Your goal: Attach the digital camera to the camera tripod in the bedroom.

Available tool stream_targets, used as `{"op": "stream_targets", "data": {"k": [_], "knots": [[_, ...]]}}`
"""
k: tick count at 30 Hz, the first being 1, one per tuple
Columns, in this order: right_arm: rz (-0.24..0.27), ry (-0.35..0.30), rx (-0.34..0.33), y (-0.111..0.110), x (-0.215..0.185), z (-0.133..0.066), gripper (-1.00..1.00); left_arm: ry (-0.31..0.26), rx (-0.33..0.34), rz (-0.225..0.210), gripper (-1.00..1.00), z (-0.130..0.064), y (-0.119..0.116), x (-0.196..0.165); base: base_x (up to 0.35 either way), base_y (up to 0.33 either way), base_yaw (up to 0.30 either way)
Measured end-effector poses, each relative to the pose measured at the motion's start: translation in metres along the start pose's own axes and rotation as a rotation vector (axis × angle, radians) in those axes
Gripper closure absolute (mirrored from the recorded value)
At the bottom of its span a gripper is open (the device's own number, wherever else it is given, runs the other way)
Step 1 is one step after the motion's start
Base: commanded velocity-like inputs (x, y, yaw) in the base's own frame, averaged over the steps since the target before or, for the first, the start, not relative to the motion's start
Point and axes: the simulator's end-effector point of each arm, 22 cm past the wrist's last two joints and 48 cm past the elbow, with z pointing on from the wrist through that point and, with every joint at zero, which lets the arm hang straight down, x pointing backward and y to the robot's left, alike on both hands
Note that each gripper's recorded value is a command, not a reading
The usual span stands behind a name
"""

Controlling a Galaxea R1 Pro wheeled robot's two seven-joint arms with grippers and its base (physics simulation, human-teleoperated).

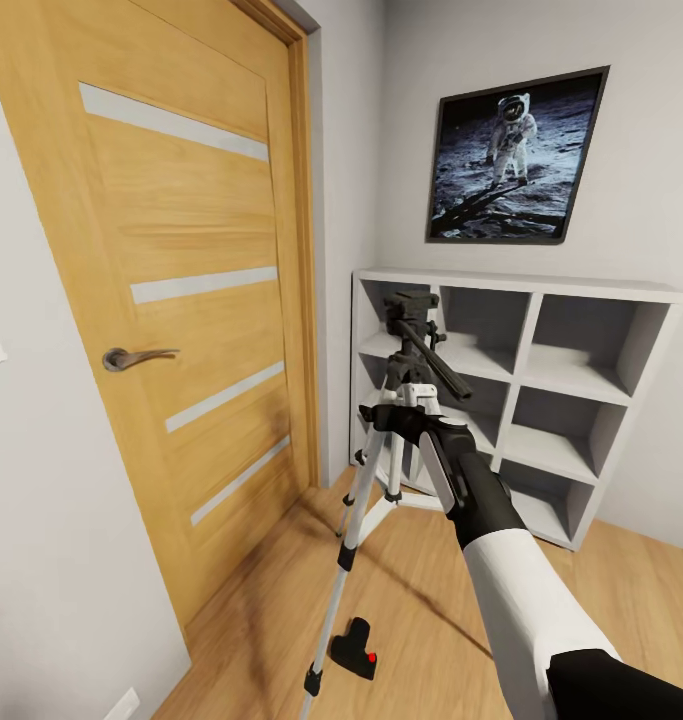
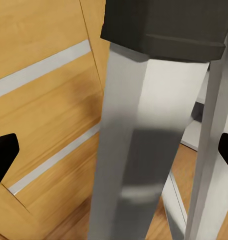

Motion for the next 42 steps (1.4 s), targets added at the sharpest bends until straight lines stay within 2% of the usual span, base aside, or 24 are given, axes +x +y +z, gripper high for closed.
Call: {"op": "stream_targets", "data": {"k": [10,11,29,33,38,40,42], "knots": [[-0.002,0.000,0.000,0.000,0.000,0.000,-1.00,0.000,0.000,0.000,-1.00,0.000,0.000,0.000,0.000,0.000,0.000],[-0.001,0.001,0.000,0.000,0.000,0.000,1.00,0.000,-0.001,0.000,-1.00,0.000,0.000,0.000,0.000,0.000,0.000],[-0.007,-0.001,0.005,-0.001,-0.001,0.000,1.00,0.000,0.000,0.000,-1.00,0.000,0.000,0.000,0.000,0.000,0.000],[-0.012,-0.030,-0.003,0.002,-0.015,-0.005,1.00,0.000,-0.001,0.000,-1.00,0.000,0.001,0.000,0.000,0.000,0.000],[-0.029,-0.120,-0.010,0.008,-0.060,-0.025,1.00,0.000,-0.001,0.000,-1.00,0.000,0.001,0.000,0.000,0.000,0.000],[-0.036,-0.123,-0.008,0.015,-0.098,-0.064,1.00,-0.001,-0.001,0.000,-1.00,0.000,0.001,0.000,0.000,0.000,0.000],[-0.036,-0.131,-0.010,0.016,-0.100,-0.065,1.00,0.000,-0.001,0.000,-1.00,0.000,0.001,0.000,0.000,0.000,0.000]]}}
